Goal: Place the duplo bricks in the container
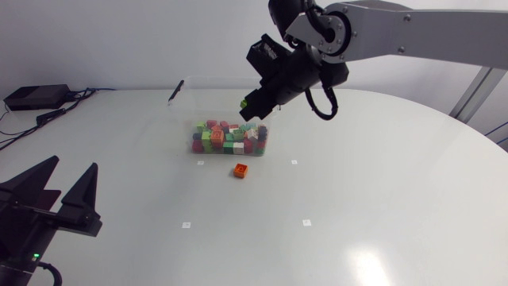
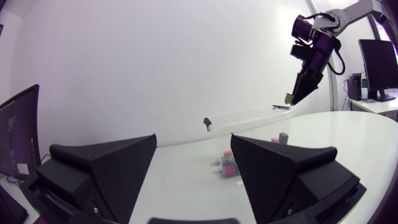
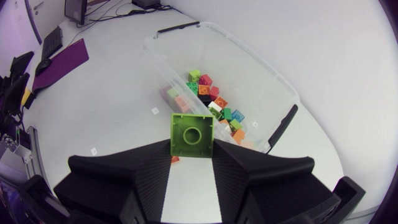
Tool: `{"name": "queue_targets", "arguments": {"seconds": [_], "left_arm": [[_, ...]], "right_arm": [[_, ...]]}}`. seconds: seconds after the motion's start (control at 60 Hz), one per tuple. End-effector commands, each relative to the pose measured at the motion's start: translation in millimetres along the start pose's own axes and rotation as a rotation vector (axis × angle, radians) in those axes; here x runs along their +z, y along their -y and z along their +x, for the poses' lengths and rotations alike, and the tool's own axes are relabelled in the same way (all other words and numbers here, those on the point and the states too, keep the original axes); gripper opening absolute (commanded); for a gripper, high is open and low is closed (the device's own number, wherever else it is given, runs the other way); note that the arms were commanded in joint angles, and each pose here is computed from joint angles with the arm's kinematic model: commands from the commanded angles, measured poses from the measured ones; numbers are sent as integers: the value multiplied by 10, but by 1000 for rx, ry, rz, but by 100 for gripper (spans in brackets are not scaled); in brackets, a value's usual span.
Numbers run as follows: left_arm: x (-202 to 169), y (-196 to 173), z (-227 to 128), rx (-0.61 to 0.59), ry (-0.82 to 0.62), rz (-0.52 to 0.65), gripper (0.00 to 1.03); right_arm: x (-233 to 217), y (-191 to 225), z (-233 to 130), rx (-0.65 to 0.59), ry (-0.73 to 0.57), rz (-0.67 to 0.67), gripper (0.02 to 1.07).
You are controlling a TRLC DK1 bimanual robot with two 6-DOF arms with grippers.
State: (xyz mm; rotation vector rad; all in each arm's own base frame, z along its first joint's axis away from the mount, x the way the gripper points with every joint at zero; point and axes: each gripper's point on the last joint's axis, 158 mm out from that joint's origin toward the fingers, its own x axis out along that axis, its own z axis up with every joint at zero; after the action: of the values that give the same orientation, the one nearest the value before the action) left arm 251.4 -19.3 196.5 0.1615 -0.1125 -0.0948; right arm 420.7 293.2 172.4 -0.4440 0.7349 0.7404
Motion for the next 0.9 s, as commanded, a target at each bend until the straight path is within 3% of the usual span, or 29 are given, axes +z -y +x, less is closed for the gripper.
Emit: {"name": "queue_targets", "arguments": {"seconds": [0.0,0.15,0.283,0.483,0.517,0.833,0.883], "left_arm": [[-92,-67,-6,32,-14,-45,83],[-90,-148,-13,65,-11,-89,84],[-109,-167,-15,74,-17,-114,92],[-84,-184,-16,81,-7,-120,93],[-77,-189,-18,83,-4,-119,99],[-113,-168,-15,75,-18,-123,99],[-119,-160,-16,72,-21,-122,99]], "right_arm": [[56,82,141,-4,6,27,33],[139,126,242,-8,16,27,33],[238,175,326,-16,34,28,33],[319,267,475,-26,41,33,33],[328,283,508,-27,41,34,33],[392,583,808,-56,45,60,34],[407,630,822,-61,46,64,41]]}}
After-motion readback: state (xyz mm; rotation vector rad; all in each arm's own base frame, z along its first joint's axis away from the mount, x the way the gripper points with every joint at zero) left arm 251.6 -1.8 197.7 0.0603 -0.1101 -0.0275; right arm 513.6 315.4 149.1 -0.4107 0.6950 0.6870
